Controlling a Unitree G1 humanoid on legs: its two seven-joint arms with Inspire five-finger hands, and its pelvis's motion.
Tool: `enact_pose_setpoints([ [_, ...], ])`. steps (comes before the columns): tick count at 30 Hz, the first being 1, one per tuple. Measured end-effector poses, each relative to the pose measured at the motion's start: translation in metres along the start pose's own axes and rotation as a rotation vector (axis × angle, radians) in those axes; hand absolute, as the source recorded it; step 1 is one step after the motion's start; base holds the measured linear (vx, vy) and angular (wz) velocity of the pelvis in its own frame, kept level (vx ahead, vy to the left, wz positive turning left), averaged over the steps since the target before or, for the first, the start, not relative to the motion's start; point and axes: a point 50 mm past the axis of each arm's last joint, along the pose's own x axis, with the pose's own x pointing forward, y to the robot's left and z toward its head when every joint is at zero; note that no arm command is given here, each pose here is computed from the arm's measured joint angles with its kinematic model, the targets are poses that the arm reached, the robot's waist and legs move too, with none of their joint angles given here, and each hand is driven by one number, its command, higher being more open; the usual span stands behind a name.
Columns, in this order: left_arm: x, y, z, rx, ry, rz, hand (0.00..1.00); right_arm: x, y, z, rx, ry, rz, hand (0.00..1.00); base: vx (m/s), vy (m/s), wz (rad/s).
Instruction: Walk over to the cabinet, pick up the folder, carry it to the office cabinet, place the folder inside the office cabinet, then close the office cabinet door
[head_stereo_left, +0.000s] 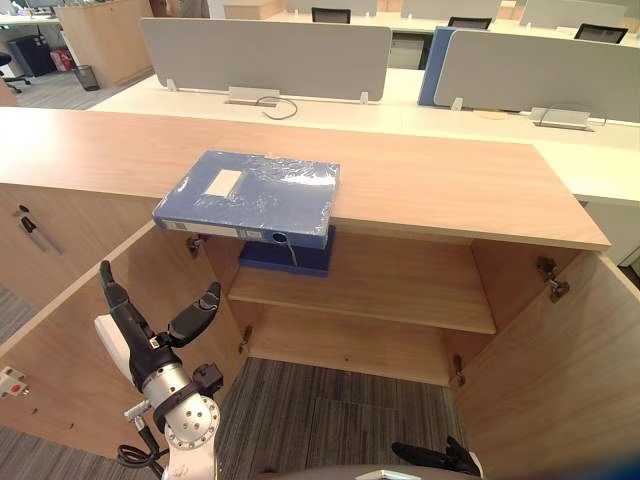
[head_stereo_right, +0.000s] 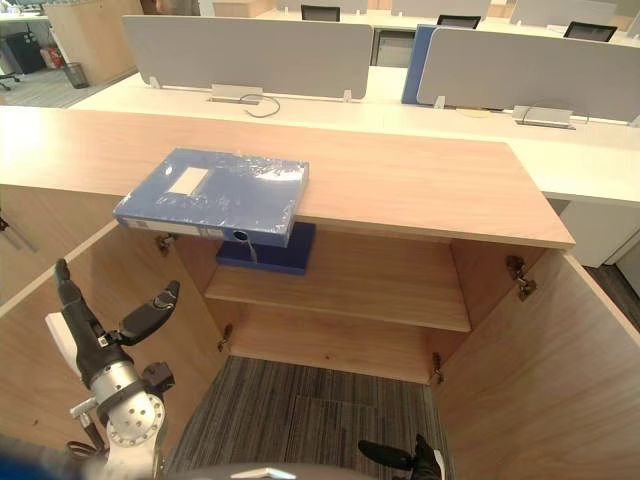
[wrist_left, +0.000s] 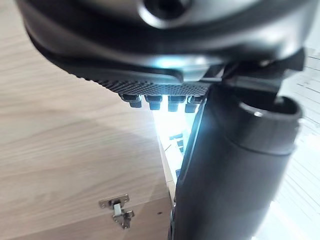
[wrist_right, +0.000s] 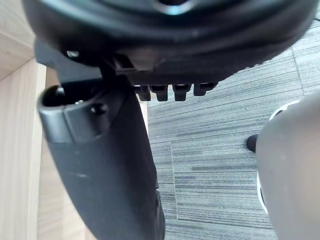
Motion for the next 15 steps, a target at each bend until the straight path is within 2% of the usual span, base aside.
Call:
enact_pose_setpoints([
  [7,0.018,-0.012,0.023,0.181,-0.188,0.064,1.00,0.004,0.001,0.000,-0.048,0.026,-0.008,1.00,0.01,0.019,-0.19],
  [11,0.029,-0.009,0.026,0.334,-0.314,0.013,1.00,0.006,0.000,0.004,-0.058,0.023,-0.002,1.00,0.02,0.031,-0.13],
  [15,0.039,-0.014,0.012,0.449,-0.323,-0.069,1.00,0.009,-0.008,0.007,-0.073,0.022,-0.007,1.00,0.02,0.026,-0.07],
])
